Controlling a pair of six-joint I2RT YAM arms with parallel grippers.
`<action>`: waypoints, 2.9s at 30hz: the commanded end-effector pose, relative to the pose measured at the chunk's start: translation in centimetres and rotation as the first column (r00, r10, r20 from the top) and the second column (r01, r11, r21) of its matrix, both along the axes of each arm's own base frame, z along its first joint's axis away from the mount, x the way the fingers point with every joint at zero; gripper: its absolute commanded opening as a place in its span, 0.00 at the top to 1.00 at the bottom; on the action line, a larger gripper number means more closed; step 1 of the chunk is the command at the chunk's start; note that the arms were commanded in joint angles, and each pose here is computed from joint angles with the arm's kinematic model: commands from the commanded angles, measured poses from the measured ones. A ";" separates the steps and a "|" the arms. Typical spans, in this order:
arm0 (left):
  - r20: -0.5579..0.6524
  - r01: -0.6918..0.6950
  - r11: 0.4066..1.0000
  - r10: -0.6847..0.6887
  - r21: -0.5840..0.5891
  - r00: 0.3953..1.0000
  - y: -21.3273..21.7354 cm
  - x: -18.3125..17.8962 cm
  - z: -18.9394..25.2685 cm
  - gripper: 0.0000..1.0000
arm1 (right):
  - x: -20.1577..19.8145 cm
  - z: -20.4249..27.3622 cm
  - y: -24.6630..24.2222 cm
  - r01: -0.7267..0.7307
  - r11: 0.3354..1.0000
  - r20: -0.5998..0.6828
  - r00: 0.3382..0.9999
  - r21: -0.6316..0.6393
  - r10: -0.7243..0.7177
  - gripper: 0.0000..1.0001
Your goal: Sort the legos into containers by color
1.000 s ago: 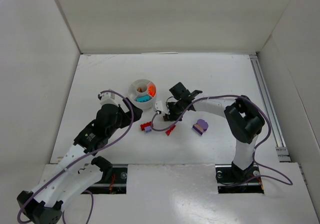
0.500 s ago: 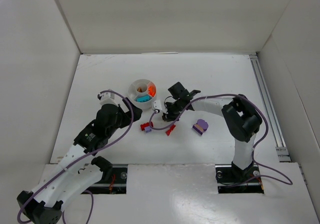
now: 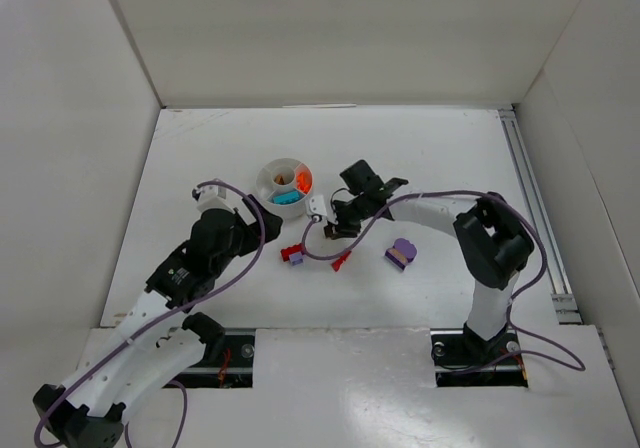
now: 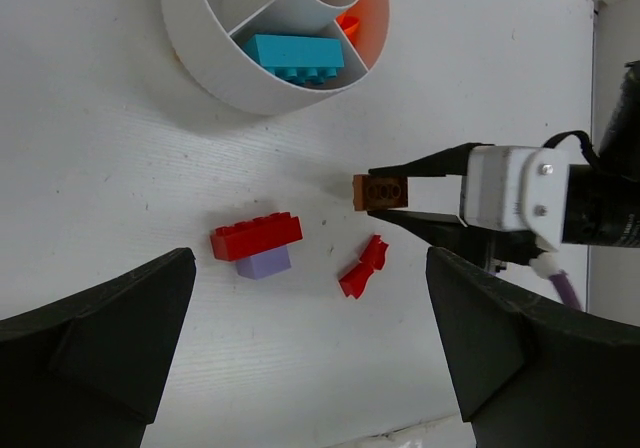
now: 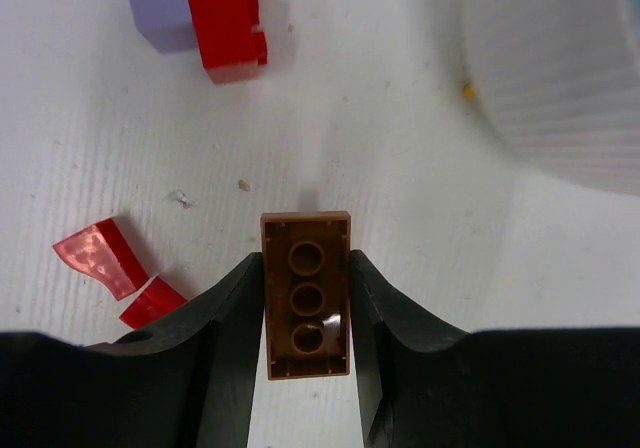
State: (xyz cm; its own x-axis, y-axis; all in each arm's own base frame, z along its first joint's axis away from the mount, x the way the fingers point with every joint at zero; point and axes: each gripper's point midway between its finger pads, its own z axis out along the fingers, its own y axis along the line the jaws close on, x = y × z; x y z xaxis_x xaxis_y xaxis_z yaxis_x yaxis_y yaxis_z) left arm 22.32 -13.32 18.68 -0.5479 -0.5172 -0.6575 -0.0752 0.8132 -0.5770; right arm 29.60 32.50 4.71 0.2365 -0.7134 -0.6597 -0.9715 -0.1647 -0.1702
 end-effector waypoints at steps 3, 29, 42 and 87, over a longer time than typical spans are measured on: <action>0.052 -0.051 0.998 0.052 -0.032 0.997 0.8 0.1 1.6 0.01 | 2.1 10.1 3.6 -0.098 0.959 0.162 0.985 0.267 0.055 0.68; 0.067 -0.123 0.992 0.123 0.001 0.990 1.9 1.0 3.5 0.01 | 11.0 20.6 15.0 -0.202 0.753 0.269 0.963 0.626 0.035 0.69; 0.056 -0.143 0.990 0.143 0.012 0.988 2.2 1.1 3.2 0.01 | 12.1 17.4 15.1 -0.141 0.767 0.202 0.979 0.627 0.015 0.68; -0.015 0.130 0.990 -0.130 0.057 0.991 -2.8 1.2 1.4 0.01 | 9.6 30.5 0.2 0.046 0.694 0.282 0.893 0.718 -0.351 0.00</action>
